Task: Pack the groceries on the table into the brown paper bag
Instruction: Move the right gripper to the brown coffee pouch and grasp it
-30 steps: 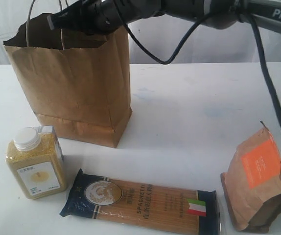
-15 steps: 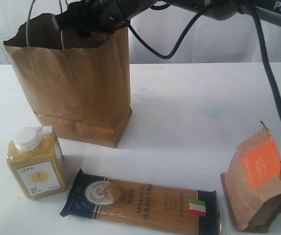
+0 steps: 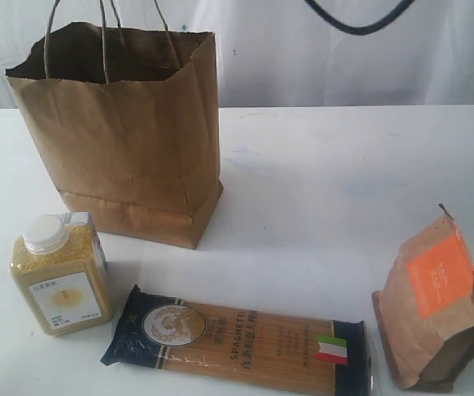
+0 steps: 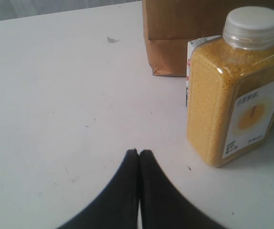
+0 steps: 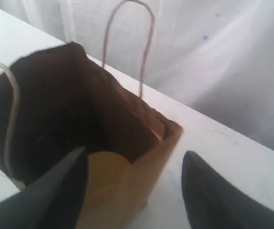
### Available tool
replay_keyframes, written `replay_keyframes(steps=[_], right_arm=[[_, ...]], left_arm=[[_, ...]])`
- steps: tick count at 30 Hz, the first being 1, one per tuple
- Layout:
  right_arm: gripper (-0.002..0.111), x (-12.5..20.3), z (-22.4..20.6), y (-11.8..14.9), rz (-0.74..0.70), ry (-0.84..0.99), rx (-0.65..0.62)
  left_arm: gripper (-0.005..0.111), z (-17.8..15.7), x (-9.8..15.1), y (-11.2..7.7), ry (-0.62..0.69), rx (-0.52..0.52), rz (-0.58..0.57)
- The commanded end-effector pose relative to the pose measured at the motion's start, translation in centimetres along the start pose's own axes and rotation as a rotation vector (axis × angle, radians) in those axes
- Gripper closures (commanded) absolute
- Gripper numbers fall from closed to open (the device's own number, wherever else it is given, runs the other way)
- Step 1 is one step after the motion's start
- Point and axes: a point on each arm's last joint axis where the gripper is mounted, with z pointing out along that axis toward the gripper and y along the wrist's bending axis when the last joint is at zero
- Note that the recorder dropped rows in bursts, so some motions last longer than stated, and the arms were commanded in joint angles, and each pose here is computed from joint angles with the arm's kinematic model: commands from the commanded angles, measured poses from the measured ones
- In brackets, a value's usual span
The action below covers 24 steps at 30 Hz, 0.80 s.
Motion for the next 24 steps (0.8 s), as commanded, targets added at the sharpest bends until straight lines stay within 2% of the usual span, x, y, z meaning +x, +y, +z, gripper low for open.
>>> replay_keyframes(steps=[1,6,12,18,24], right_arm=[[0.054,0.7,-3.8,-1.8,-0.023,0.056,0.120],[0.054,2.5,-8.2,-2.8,-0.005,0.099,0.148],[0.054,7.0,-12.8,-4.2,0.085,0.131,0.216],[0.054,12.5,-12.3,-4.3,0.183,0.254,0.235],[0.051,15.5,-10.2,-3.5,0.207,0.379,0.201]], left_arm=[[0.107,0.0,0.0,0.0,-0.005,-0.004,-0.001],[0.107,0.0,0.0,0.0,-0.005,-0.004,-0.001],[0.107,0.0,0.0,0.0,-0.005,-0.004,-0.001],[0.107,0.0,0.0,0.0,-0.005,-0.004,-0.001],[0.107,0.0,0.0,0.0,-0.005,-0.004,-0.001]])
